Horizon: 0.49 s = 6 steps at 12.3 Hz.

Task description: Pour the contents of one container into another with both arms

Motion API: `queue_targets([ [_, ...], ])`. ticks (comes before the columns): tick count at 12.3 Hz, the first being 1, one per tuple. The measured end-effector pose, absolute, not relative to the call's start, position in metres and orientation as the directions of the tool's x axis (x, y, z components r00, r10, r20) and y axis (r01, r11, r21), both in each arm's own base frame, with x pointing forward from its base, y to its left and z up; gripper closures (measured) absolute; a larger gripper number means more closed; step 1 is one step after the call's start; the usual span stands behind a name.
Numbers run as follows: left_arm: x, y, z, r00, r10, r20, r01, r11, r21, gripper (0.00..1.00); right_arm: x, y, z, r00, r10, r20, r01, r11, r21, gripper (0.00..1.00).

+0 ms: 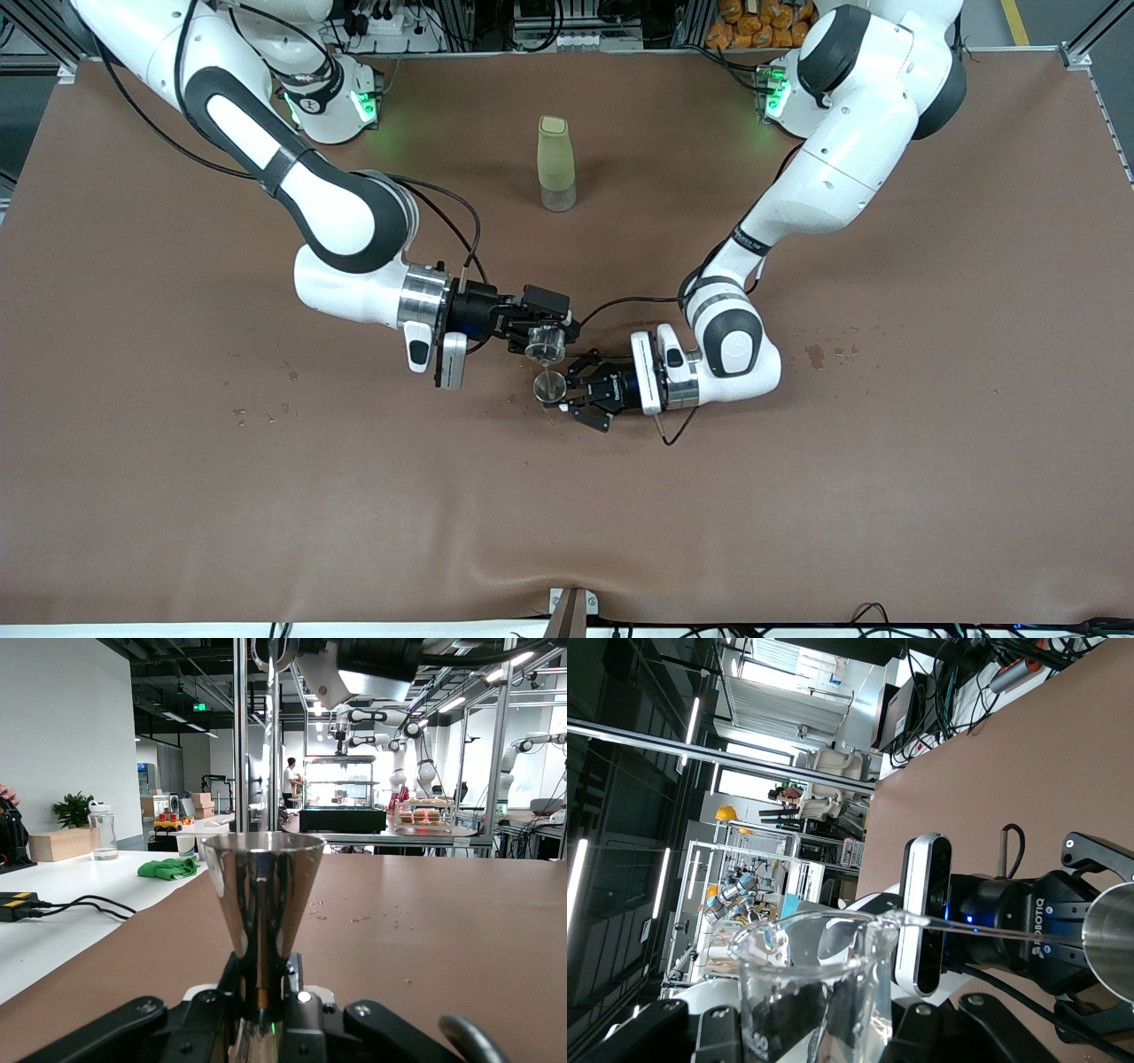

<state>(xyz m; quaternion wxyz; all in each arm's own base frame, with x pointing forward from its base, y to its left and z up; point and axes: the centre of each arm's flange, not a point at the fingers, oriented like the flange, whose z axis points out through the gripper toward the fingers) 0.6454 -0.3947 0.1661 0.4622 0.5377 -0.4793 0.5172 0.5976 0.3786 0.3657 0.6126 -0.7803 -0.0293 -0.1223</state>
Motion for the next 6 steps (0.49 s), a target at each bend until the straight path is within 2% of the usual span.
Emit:
queue_targets([
  [6,0.6456,-0.3944,0.1662,0.005,-0.037,0.999,-0.994,-0.114,0.001,0.79,0.5979,0.3782,0.3653,0.977,-0.116,0.181,0.149,-0.243,-0.958,0.85],
])
